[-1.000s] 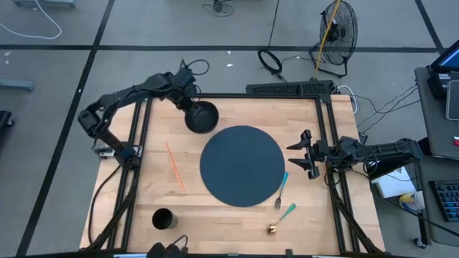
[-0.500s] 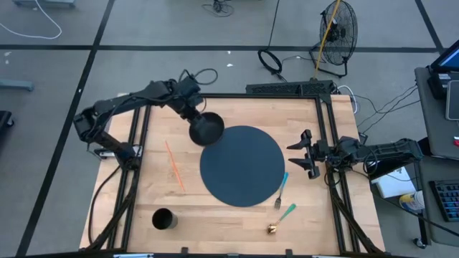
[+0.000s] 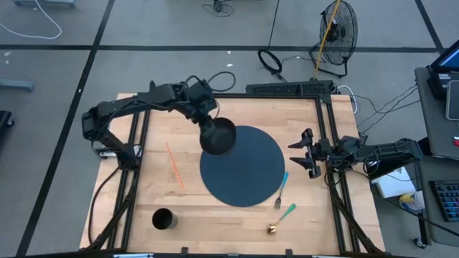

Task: Pick & Place Utensil
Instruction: Put the black bowl on the blue table placemat

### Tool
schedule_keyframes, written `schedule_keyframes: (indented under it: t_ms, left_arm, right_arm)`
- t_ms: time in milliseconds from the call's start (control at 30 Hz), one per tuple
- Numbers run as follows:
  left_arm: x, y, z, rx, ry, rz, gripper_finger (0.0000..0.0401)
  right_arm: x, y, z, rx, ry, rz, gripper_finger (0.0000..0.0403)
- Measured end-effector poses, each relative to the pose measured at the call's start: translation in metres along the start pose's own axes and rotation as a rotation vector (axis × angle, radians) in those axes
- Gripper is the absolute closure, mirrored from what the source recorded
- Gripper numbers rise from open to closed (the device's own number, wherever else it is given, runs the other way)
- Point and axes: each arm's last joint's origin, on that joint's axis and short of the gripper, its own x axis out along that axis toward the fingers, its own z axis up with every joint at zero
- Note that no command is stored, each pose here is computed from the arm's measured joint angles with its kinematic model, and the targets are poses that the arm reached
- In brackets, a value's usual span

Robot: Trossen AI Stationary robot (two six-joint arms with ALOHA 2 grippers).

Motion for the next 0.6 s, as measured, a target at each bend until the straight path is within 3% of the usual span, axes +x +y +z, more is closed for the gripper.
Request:
schedule_keyframes:
  t_ms: [367,600]
  left_arm:
    - [0.039,-0.03,0.032,0.065,0.191,0.009,0.0396]
    - [0.073,-0.044,0.033,0.12,0.285,-0.005,0.0395]
  right_arm:
    - [0.0,0.0,0.001,0.003,-0.015,0.001,0.0193]
    - [0.0,0.0,0.001,0.013,-0.013,0.001,0.0193]
